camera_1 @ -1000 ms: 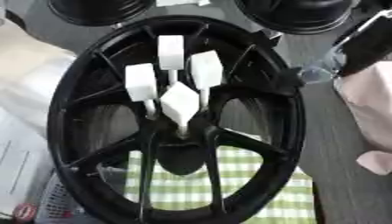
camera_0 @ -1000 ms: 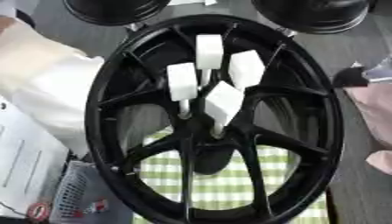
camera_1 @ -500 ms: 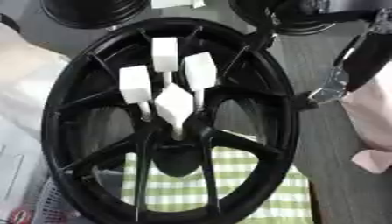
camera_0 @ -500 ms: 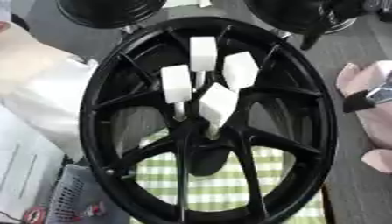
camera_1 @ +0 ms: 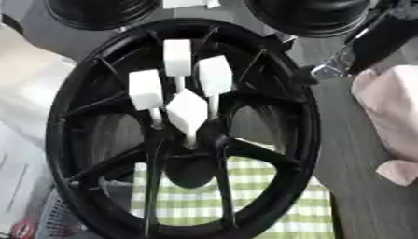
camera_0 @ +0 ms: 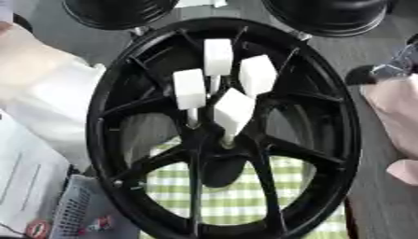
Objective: Pull the pin out of the wheel hub.
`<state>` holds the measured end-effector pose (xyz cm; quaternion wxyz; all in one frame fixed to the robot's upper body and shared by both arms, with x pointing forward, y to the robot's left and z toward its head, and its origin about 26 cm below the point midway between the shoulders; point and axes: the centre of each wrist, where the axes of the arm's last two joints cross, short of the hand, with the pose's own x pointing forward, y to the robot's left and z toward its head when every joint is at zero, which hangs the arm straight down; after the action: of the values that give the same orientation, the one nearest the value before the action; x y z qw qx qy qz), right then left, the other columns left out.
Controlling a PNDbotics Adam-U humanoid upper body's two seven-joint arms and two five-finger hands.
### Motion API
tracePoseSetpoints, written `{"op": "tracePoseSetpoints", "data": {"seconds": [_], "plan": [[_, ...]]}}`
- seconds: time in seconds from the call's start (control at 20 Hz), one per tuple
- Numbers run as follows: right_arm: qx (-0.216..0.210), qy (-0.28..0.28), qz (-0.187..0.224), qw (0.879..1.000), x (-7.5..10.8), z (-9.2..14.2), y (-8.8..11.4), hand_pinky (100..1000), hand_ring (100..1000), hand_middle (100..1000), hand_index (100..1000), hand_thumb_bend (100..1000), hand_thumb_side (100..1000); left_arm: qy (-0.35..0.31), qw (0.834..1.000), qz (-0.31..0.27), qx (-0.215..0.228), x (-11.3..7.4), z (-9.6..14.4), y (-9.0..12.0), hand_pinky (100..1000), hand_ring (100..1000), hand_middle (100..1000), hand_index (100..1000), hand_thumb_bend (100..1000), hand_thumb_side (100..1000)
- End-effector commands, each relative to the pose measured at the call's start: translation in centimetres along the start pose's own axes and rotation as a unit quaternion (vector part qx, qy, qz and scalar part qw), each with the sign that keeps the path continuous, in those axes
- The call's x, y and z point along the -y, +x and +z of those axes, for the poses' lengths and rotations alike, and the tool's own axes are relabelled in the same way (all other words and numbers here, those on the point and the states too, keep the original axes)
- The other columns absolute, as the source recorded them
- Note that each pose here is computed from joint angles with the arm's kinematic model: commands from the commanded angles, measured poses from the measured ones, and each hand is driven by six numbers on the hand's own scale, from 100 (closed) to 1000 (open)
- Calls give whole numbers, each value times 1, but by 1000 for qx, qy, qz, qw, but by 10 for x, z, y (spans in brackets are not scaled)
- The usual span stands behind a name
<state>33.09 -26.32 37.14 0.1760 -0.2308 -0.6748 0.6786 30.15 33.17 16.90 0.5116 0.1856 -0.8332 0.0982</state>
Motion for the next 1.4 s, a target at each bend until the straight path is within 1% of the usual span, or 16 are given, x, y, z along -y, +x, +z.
{"op": "tracePoseSetpoints", "data": {"seconds": [0.05, 0.25, 0.5, 0.75, 0.95, 1.15, 1.4], "plan": [[8, 22, -18, 1000, 14, -2, -2, 881, 816, 772, 838, 595, 368, -3, 1000, -12, 14, -5, -4, 7, 663, 731, 644, 765, 721, 490], [6, 45, -35, 998, 21, -18, -6, 881, 812, 768, 836, 606, 365, -4, 1000, -15, 13, -6, -4, 7, 663, 731, 645, 764, 721, 490], [1, 89, -57, 994, 20, -45, -17, 886, 822, 780, 843, 620, 347, -4, 1000, -16, 14, -6, -5, 7, 663, 732, 645, 764, 720, 490], [-6, 115, -65, 991, 13, -70, -28, 885, 821, 779, 842, 627, 340, -4, 1000, -15, 16, -6, -6, 8, 663, 732, 645, 764, 721, 489], [-10, 133, -68, 989, 4, -85, -36, 884, 818, 776, 837, 624, 336, -4, 1000, -12, 17, -5, -7, 9, 663, 732, 645, 764, 721, 489], [-7, 146, -73, 987, -5, -95, -44, 886, 815, 772, 835, 624, 336, -5, 1000, -10, 19, -4, -8, 10, 663, 732, 644, 763, 722, 489], [-3, 154, -83, 985, -10, -99, -47, 887, 809, 766, 834, 624, 339, -3, 1000, -9, 19, -4, -8, 10, 663, 731, 644, 763, 722, 489]]}}
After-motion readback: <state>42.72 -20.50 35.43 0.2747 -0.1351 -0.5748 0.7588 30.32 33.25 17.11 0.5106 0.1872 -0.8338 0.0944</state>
